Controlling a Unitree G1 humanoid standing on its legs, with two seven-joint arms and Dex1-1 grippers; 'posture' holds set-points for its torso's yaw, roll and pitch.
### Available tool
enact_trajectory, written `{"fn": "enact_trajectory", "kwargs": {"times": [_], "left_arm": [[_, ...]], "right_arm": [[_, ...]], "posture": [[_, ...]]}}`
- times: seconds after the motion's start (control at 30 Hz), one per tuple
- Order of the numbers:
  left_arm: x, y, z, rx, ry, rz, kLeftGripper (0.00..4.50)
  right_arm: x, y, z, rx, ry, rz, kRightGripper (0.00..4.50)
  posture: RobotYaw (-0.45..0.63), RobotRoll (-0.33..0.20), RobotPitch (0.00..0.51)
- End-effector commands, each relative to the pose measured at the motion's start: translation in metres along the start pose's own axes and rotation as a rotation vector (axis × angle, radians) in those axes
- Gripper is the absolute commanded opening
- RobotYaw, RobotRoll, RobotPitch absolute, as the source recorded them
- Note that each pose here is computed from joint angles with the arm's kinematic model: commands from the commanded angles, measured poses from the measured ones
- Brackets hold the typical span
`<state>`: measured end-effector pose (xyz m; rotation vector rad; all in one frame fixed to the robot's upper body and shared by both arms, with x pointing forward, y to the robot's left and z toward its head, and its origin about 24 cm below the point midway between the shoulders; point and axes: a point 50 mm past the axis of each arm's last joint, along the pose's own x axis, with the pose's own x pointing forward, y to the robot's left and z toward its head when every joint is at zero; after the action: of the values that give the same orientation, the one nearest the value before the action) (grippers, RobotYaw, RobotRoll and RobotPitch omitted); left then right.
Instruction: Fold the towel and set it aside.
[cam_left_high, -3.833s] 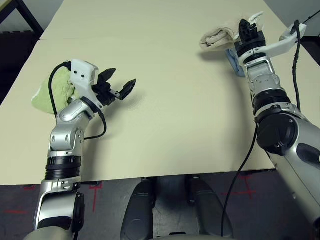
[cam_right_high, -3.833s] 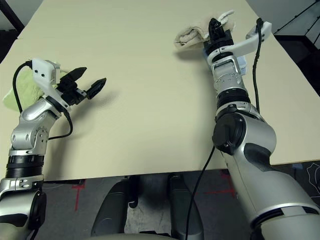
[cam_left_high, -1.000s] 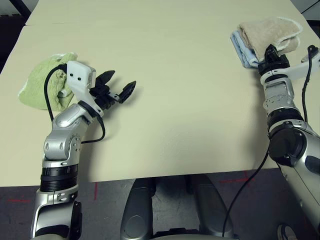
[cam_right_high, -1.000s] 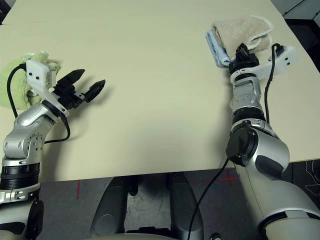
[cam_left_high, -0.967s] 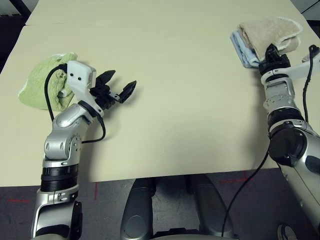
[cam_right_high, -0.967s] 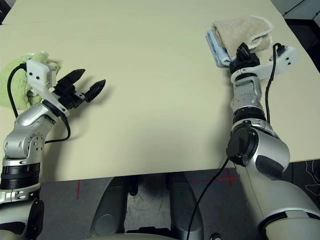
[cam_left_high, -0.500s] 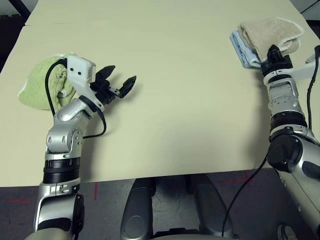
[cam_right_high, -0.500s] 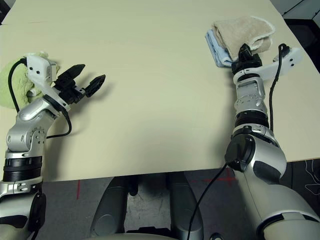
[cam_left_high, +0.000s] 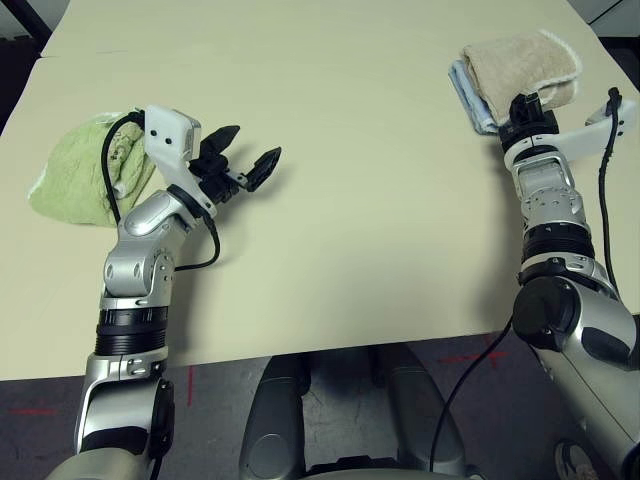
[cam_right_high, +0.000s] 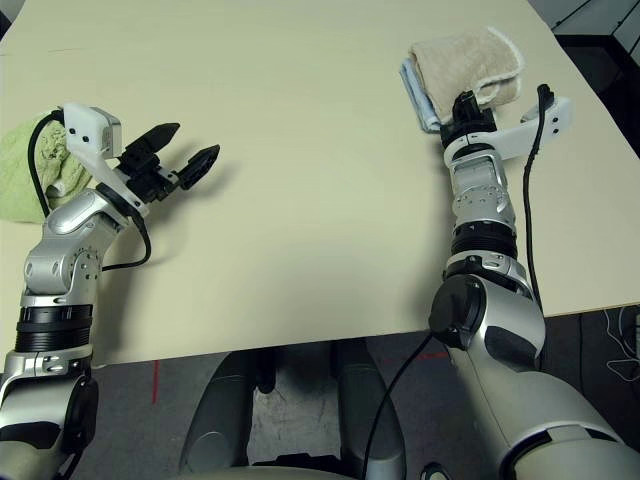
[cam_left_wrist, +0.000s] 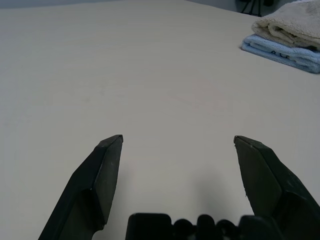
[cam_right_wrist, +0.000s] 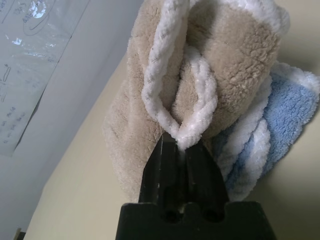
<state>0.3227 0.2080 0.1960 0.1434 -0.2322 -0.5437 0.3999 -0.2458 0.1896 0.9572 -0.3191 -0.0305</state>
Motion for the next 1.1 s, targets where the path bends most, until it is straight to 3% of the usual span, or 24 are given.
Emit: {"fn": "enact_trajectory", "kwargs": {"times": [0.03,0.17,0.33,0.53,0.63,0.73,0.87,1.1], "left_arm": [[-0.001,-0.002,-0.003,-0.001,0.012,-0.014,4.5],[-0.001,-0.001,-0.003,-0.006,0.011,-0.011,4.5],[-0.005,0.003,-0.005,-0.01,0.018,-0.004,4.5],[-0.008,0.006,-0.006,-0.009,0.026,0.01,4.5],[-0.009,0.01,-0.009,-0.027,0.032,0.056,4.5],[-0.01,0.015,-0.013,-0.055,0.03,0.146,4.5],[-0.013,0.02,-0.022,-0.064,0.013,0.283,4.5],[-0.01,0.029,-0.038,-0.058,-0.005,0.458,4.5]], "right_arm": [[-0.005,-0.009,0.007,-0.018,0.003,-0.023,1.22],[-0.009,-0.01,0.015,-0.069,0.041,0.007,2.69],[-0.025,-0.004,0.029,-0.145,0.201,0.087,4.45],[-0.058,0.005,0.043,-0.182,0.424,0.239,4.45],[-0.066,0.011,0.042,-0.315,0.481,0.365,4.45],[-0.061,0.013,0.032,-0.521,0.426,0.475,4.45],[-0.047,0.017,0.012,-0.654,0.306,0.56,4.45],[-0.018,0.026,-0.029,-0.727,0.156,0.537,4.45]], "posture": [[-0.04,0.0,0.257],[-0.05,0.0,0.249],[-0.06,0.0,0.24],[-0.08,0.0,0.224],[-0.09,0.0,0.213],[-0.06,0.0,0.197],[-0.03,0.0,0.185],[0.01,0.0,0.185]]}}
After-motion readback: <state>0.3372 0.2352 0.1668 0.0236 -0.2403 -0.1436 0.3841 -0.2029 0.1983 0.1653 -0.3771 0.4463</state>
